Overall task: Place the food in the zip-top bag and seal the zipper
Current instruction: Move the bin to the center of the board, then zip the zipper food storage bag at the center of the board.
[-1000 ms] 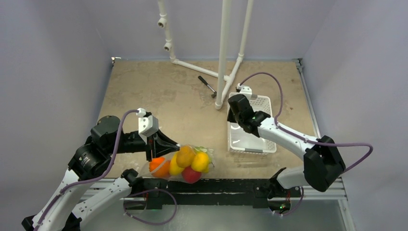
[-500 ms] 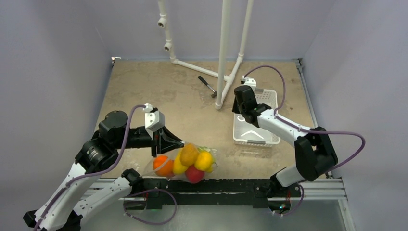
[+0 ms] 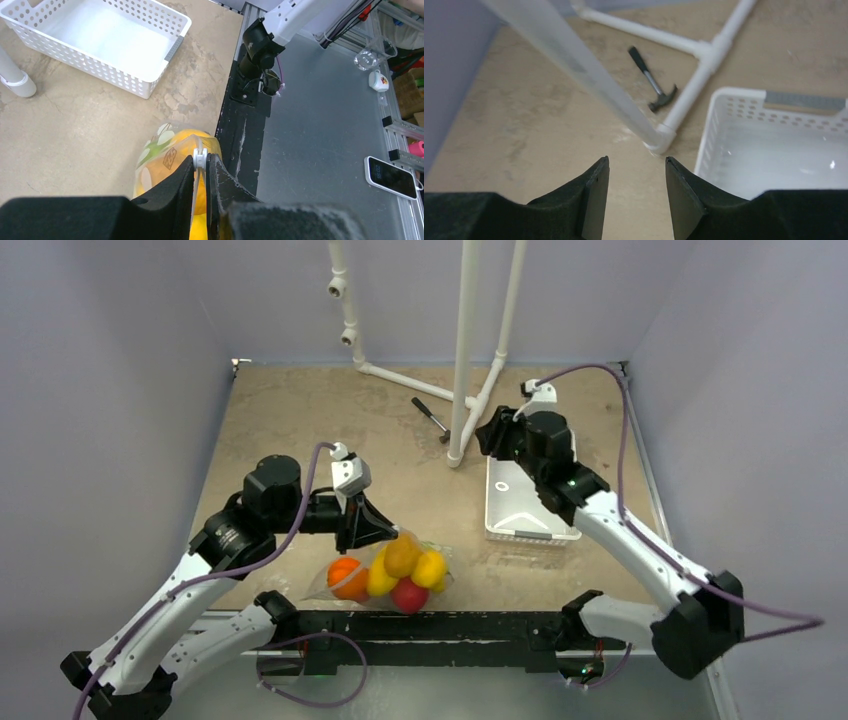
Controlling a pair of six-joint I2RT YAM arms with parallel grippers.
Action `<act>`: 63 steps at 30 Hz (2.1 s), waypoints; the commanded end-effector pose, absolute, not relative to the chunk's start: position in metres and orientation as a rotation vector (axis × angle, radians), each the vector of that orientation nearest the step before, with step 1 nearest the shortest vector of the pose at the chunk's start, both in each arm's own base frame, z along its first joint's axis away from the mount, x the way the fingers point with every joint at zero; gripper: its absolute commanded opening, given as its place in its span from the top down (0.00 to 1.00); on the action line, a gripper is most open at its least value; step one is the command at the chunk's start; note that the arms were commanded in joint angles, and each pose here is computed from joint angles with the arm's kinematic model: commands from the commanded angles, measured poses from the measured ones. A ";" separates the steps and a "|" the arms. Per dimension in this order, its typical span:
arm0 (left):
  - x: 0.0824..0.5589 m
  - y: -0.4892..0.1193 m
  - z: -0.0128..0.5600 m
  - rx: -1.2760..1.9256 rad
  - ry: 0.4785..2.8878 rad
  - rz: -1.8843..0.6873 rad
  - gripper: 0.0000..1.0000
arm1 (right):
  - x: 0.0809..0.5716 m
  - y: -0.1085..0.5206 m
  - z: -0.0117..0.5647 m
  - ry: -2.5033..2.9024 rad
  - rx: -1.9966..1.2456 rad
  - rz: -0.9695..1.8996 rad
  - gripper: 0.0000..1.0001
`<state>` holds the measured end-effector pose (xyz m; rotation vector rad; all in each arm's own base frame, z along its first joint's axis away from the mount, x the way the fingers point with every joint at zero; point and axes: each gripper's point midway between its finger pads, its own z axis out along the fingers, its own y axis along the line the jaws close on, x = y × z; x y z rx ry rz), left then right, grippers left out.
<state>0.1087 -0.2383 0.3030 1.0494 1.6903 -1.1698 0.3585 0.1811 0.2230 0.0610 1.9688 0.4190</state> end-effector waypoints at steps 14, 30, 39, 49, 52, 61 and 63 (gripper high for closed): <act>0.119 -0.253 0.297 1.052 1.665 -1.210 1.00 | 0.213 0.239 0.378 1.316 -0.750 0.955 0.45; 0.101 -0.246 0.303 1.074 1.620 -1.252 1.00 | 0.161 0.257 0.368 1.173 -0.952 1.069 0.41; 0.094 -0.243 0.302 1.091 1.613 -1.265 1.00 | 0.155 0.293 0.347 1.230 -0.995 1.057 0.38; 0.094 -0.241 0.301 1.088 1.614 -1.252 1.00 | 0.136 0.327 0.317 1.233 -1.168 1.127 0.39; 0.094 -0.241 0.301 1.090 1.615 -1.250 1.00 | 0.126 0.336 0.310 1.231 -1.204 1.157 0.39; 0.093 -0.240 0.301 1.095 1.606 -1.248 1.00 | 0.112 0.356 0.300 1.220 -1.264 1.210 0.40; 0.092 -0.239 0.301 1.095 1.606 -1.248 1.00 | 0.110 0.360 0.301 1.213 -1.270 1.220 0.41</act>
